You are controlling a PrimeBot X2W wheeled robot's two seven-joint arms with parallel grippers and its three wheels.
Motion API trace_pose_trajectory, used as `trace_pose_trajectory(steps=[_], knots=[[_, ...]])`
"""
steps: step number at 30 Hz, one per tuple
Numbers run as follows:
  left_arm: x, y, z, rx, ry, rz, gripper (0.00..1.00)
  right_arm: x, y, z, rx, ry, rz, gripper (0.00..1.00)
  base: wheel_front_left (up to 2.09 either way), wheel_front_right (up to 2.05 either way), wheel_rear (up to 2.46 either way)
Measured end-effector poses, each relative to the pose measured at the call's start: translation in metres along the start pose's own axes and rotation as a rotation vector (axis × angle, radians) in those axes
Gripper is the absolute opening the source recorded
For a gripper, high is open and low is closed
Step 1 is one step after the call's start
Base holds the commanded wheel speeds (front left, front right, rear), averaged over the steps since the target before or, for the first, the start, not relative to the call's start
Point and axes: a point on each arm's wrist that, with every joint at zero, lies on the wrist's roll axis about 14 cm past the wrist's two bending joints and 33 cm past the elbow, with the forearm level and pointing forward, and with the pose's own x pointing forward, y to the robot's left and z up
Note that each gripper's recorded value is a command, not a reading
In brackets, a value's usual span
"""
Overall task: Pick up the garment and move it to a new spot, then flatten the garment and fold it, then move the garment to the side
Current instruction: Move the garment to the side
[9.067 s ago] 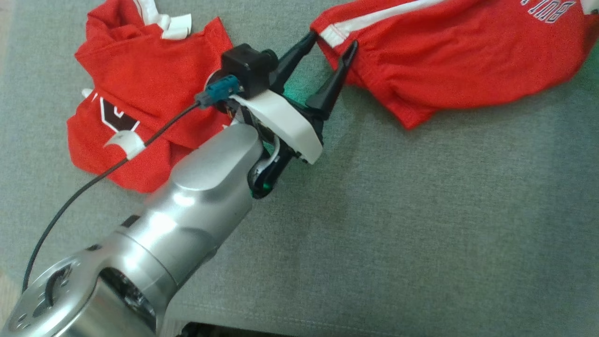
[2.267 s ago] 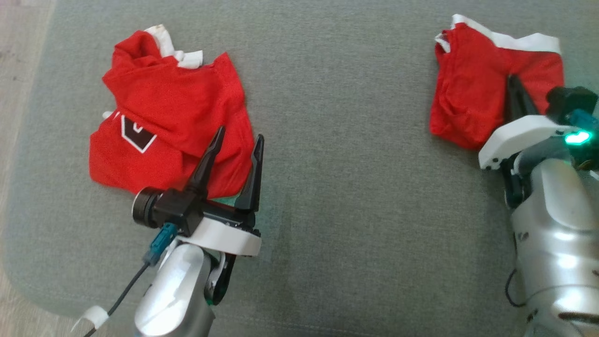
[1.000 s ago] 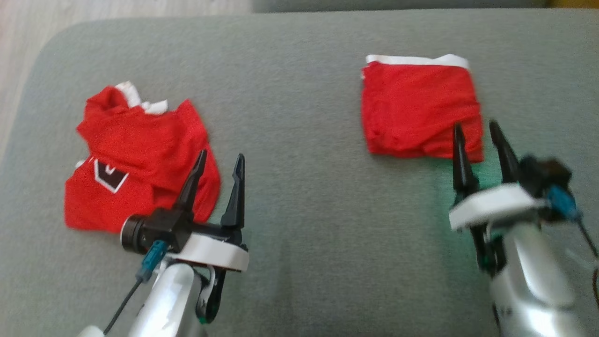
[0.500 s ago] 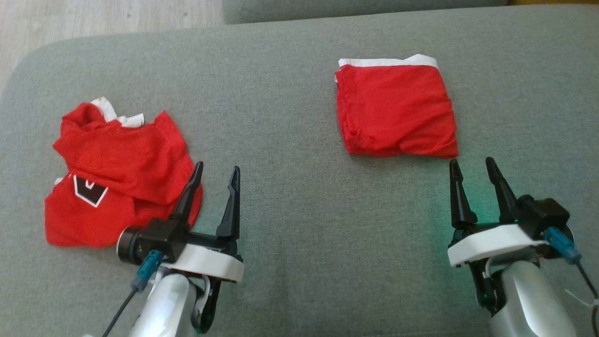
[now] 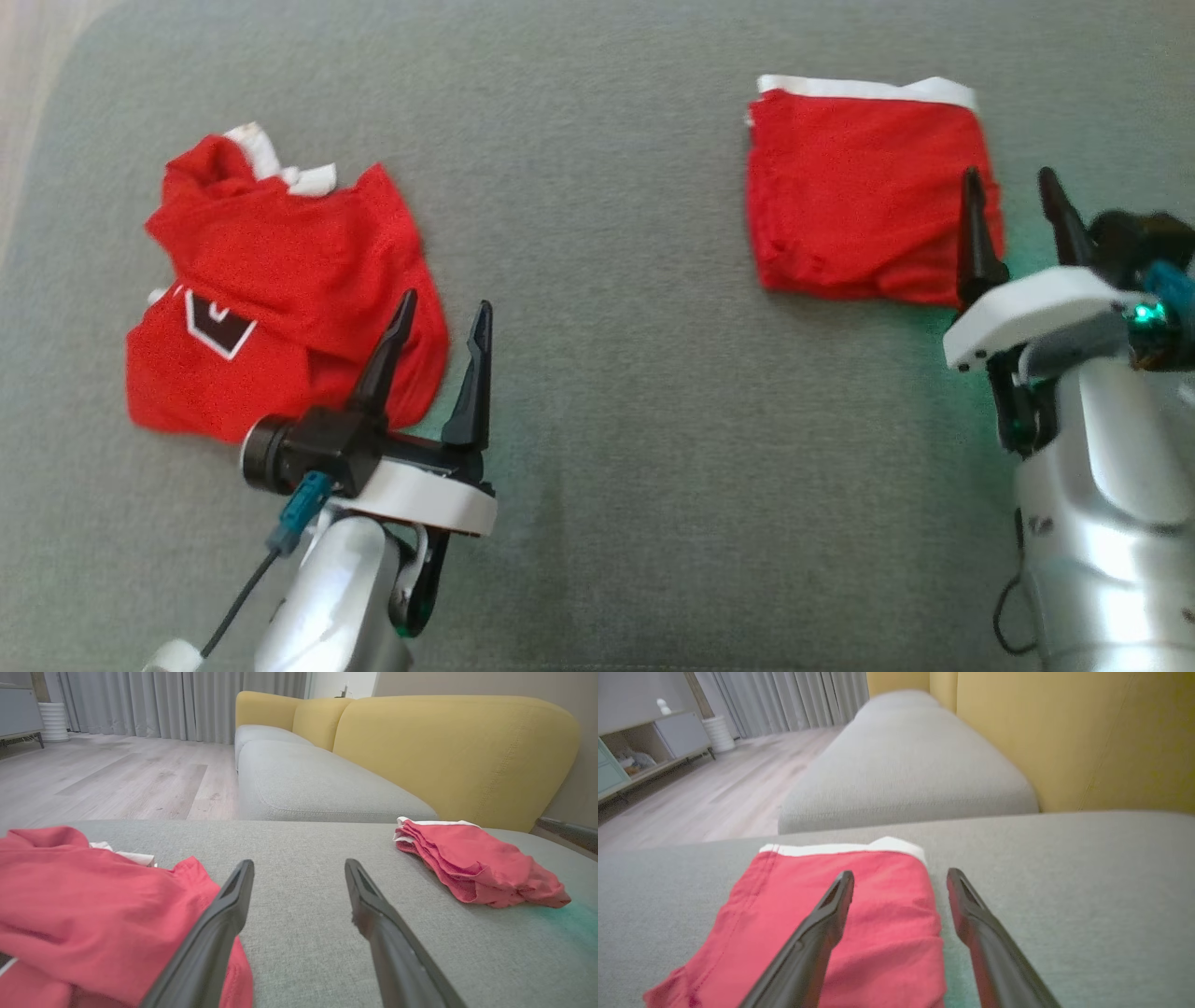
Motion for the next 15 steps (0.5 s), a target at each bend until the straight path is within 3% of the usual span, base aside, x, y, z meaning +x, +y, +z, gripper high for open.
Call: trace_pose_trajectory(steps=[5, 15], knots=[[-0.004, 0.009, -0.006, -0.015, 0.017, 0.029, 1.00, 0.021, 0.001, -0.032, 0.031, 0.167, -0.015, 1.00, 0.00, 0.00, 0.00], [-0.005, 0.018, -0.010, -0.021, 0.030, 0.062, 1.00, 0.034, -0.006, -0.070, 0.013, 0.355, -0.046, 1.00, 0.00, 0.00, 0.00]])
